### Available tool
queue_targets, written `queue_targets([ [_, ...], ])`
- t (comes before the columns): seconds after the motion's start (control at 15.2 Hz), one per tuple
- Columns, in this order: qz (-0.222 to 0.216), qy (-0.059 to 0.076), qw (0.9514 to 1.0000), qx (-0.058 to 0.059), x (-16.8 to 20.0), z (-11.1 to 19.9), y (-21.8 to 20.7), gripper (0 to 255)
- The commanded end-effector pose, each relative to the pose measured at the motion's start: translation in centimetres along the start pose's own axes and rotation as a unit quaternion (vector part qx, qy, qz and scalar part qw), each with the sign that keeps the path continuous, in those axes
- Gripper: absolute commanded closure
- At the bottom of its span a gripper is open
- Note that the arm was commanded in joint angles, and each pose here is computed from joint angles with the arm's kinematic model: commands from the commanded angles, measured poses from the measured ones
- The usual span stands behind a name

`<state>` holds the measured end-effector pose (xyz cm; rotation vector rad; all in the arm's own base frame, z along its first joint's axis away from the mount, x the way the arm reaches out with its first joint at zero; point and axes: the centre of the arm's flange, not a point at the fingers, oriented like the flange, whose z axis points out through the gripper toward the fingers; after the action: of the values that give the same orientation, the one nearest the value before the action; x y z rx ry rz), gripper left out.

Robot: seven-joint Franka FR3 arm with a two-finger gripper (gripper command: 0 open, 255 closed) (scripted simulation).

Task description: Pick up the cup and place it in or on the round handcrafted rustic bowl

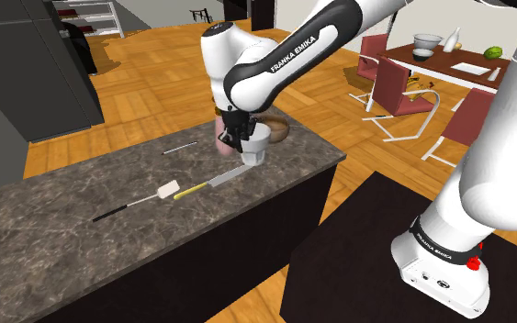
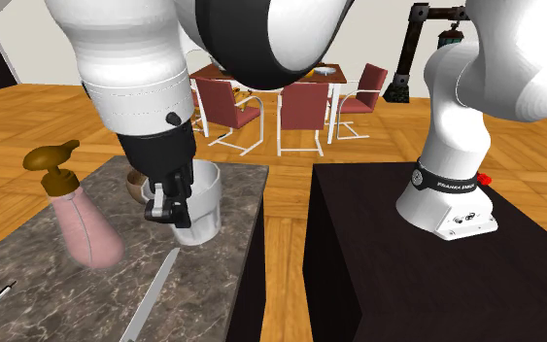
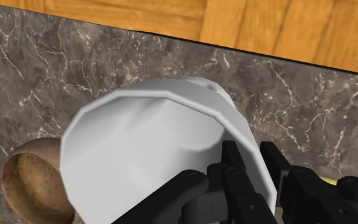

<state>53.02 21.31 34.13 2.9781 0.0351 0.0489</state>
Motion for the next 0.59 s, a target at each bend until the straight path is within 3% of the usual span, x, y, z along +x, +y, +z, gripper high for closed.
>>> queue_targets([
  [0.0, 0.0, 0.0, 1.0, 0.0, 0.0, -1.1, 0.2, 255],
  [0.26, 0.0, 0.0, 1.0, 0.0, 0.1, -2.9, 0.5, 255],
  [0.53, 0.0, 0.0, 1.0, 0.0, 2.8, -2.5, 5.0, 255],
])
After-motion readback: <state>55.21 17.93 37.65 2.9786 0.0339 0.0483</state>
